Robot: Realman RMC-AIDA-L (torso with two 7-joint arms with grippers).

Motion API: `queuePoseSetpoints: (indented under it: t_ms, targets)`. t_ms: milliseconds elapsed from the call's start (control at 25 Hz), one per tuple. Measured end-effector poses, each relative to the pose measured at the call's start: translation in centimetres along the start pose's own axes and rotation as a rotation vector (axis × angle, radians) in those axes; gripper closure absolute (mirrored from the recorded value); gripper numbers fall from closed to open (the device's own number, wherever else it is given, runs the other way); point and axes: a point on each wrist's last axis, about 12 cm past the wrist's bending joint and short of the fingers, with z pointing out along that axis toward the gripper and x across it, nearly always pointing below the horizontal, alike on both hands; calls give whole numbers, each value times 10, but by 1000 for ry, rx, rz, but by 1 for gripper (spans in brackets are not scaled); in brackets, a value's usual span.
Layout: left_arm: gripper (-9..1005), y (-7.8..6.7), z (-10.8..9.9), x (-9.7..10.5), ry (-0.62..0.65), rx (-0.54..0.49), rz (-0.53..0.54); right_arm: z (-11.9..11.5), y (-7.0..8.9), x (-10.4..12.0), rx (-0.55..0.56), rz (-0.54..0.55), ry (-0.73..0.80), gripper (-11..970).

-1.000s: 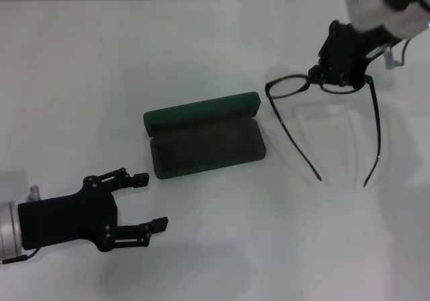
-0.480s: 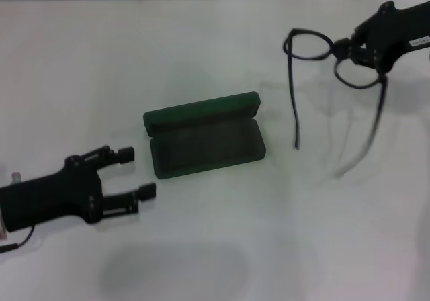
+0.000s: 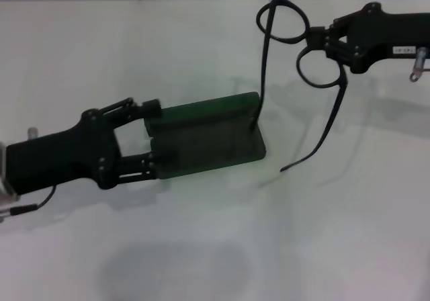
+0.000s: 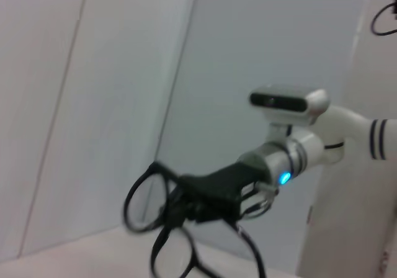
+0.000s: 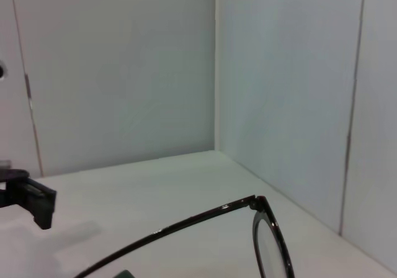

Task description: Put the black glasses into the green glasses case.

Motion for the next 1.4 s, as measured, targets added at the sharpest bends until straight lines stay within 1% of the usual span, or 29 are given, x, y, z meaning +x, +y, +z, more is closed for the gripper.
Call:
queuePoseSetpoints:
  t_ms: [120, 160, 320, 360, 480, 680, 760, 880, 1080, 1360, 1400]
  targets:
    - [114, -1, 12, -4, -37, 55, 57, 3, 2, 2, -13, 24, -9, 908]
    - [136, -1, 15, -5, -61, 68, 78, 4, 3, 2, -18, 30, -14, 908]
    - [224, -2, 19, -8, -187, 45, 156, 5, 5, 3, -31, 51, -27, 908]
    - [245, -3, 21, -10, -217, 51, 196, 6, 5, 4, -36, 59, -29, 908]
    - [307, -2, 24, -13, -227, 68, 214, 11, 8, 5, -59, 74, -33, 908]
    - [411, 0, 39, -16, -250, 106, 224, 18, 11, 7, -85, 96, -44, 908]
    - [453, 0, 41, -16, -252, 111, 230, 22, 13, 6, -101, 108, -52, 908]
    - [665, -1, 46, -16, -245, 135, 251, 28, 14, 4, -125, 138, -56, 908]
    - [892, -3, 51, -15, -232, 168, 274, 34, 16, -2, -159, 172, -48, 908]
    - [998, -4, 54, -15, -238, 170, 296, 45, 21, -6, -202, 198, -40, 907]
    - [998, -3, 56, -16, -241, 174, 301, 46, 21, -6, -208, 199, -40, 907]
